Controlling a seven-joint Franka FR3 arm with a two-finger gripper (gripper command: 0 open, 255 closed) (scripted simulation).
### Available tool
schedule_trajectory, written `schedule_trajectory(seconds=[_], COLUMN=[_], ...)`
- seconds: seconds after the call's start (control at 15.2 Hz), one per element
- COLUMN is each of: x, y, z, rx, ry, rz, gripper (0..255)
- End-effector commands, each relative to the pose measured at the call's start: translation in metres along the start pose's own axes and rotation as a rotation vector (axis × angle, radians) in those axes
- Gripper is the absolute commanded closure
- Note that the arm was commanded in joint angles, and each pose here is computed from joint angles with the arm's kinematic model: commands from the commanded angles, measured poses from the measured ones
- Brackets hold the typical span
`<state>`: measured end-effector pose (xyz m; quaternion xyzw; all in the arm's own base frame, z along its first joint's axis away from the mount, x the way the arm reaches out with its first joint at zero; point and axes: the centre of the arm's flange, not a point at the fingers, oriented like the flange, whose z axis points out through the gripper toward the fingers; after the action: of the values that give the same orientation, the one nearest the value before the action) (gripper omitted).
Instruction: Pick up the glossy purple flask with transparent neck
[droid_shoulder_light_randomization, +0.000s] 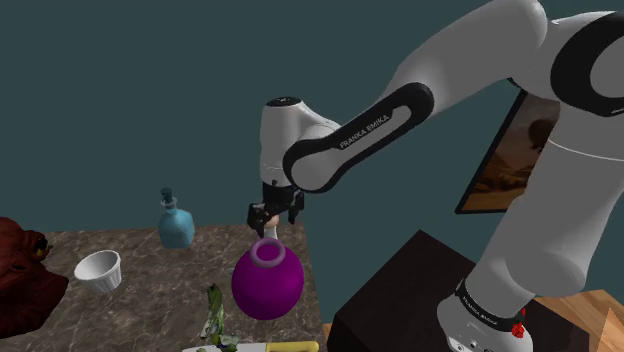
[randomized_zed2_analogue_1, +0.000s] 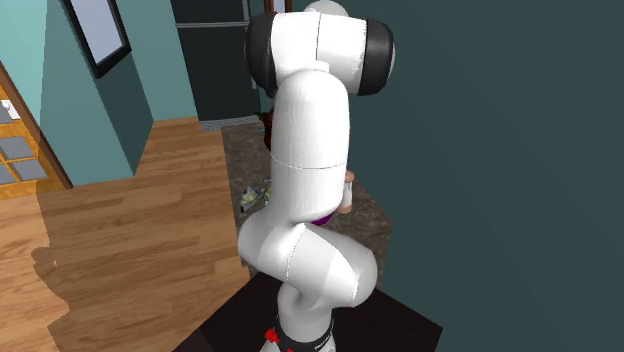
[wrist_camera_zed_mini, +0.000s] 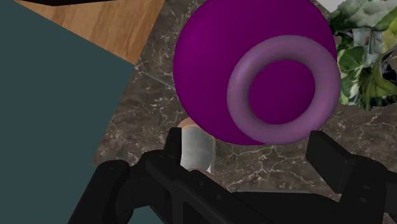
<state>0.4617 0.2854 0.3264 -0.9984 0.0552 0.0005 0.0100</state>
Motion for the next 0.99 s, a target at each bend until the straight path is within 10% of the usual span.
schedule_trajectory(seconds=[0.0, 0.73, 0.79, 0.92], x=[0.010, 0.016, 0.015, 0.015], y=[-0.020, -0.033, -0.033, -0.033], z=[0.012, 0.063, 0.063, 0.063], rx=[0.009, 0.015, 0.015, 0.015], ry=[0.003, 0.005, 0.005, 0.005], rz=[0.002, 0.003, 0.003, 0.003], gripper=[0, 0, 255, 255])
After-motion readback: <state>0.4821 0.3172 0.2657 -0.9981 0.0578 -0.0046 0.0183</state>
